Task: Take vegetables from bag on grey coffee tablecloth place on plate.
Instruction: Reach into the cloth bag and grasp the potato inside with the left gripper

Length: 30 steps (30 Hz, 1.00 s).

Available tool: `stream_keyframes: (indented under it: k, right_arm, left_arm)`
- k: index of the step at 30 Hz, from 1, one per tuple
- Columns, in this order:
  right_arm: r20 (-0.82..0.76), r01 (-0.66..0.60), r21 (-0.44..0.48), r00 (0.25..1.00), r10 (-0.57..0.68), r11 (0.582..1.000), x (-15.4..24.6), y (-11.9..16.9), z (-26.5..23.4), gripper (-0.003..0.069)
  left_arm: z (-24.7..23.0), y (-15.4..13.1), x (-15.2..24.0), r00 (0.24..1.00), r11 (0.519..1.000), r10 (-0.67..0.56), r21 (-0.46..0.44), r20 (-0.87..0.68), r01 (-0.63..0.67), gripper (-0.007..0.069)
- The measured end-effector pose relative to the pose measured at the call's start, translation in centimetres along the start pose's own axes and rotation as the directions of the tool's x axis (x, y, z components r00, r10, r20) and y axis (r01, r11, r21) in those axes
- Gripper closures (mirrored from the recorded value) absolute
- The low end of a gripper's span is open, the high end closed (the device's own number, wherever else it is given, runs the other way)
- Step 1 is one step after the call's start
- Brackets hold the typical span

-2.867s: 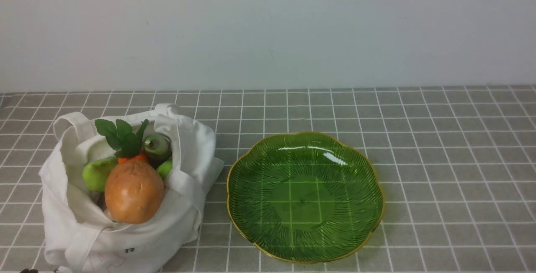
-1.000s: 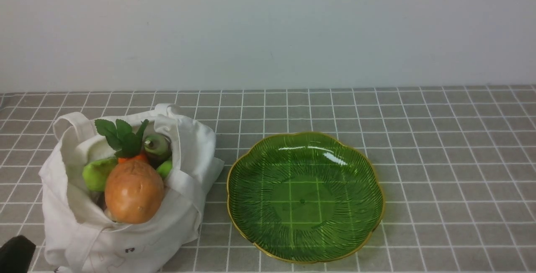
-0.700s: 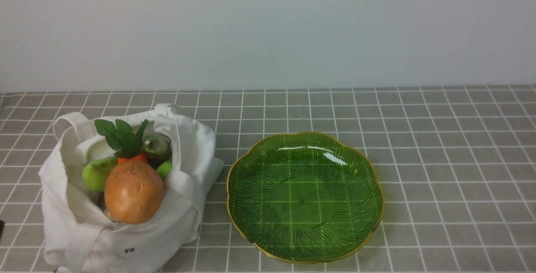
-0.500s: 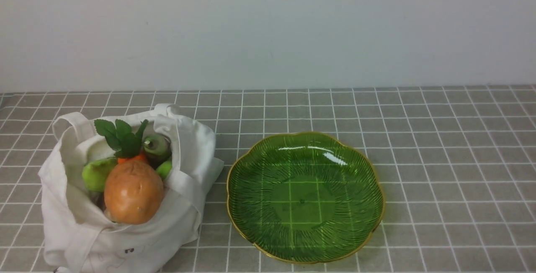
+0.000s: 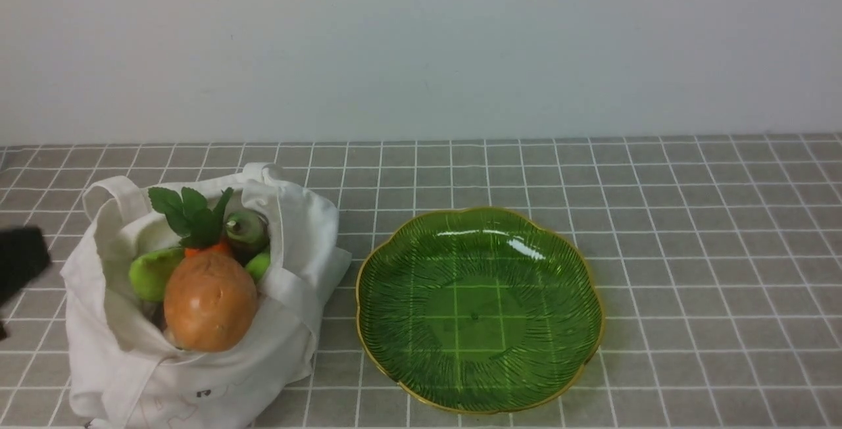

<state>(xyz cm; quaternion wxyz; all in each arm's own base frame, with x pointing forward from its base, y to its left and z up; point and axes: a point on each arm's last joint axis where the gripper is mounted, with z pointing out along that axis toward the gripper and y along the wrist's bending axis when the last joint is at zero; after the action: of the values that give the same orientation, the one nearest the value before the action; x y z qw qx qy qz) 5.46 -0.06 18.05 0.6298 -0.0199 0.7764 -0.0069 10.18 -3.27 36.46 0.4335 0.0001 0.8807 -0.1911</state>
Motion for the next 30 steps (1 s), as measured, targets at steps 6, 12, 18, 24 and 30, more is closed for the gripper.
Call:
stream_keyframes:
  k: [6, 12, 18, 24, 30]
  right_arm:
    - [0.0, 0.0, 0.0, 1.0, 0.0, 1.0, 0.0, 0.0, 0.0, 0.0673]
    - [0.0, 0.0, 0.0, 1.0, 0.0, 1.0, 0.0, 0.0, 0.0, 0.0673]
    - [0.0, 0.0, 0.0, 1.0, 0.0, 1.0, 0.0, 0.0, 0.0, 0.0673]
    - [0.0, 0.0, 0.0, 1.0, 0.0, 1.0, 0.0, 0.0, 0.0, 0.0673]
    - [0.0, 0.0, 0.0, 1.0, 0.0, 1.0, 0.0, 0.0, 0.0, 0.0673]
  left_arm:
    - [4.4, 0.3, -4.0, 0.951, 0.999, 0.018, -0.023, -0.309, -0.027, 0.0634]
    - [6.7, 0.4, -6.5, 0.928, 0.998, 0.05, -0.013, -0.37, -0.059, 0.0634]
    - [10.5, 1.3, -7.6, 0.869, 0.999, 0.025, -0.019, -0.495, -0.04, 0.0547]
    - [13.1, 2.1, -7.4, 0.83, 0.999, -0.024, -0.045, -0.557, -0.001, 0.0265]
    - [14.7, 2.7, -7.0, 0.795, 0.987, -0.155, -0.123, -0.587, 0.101, -0.0026]
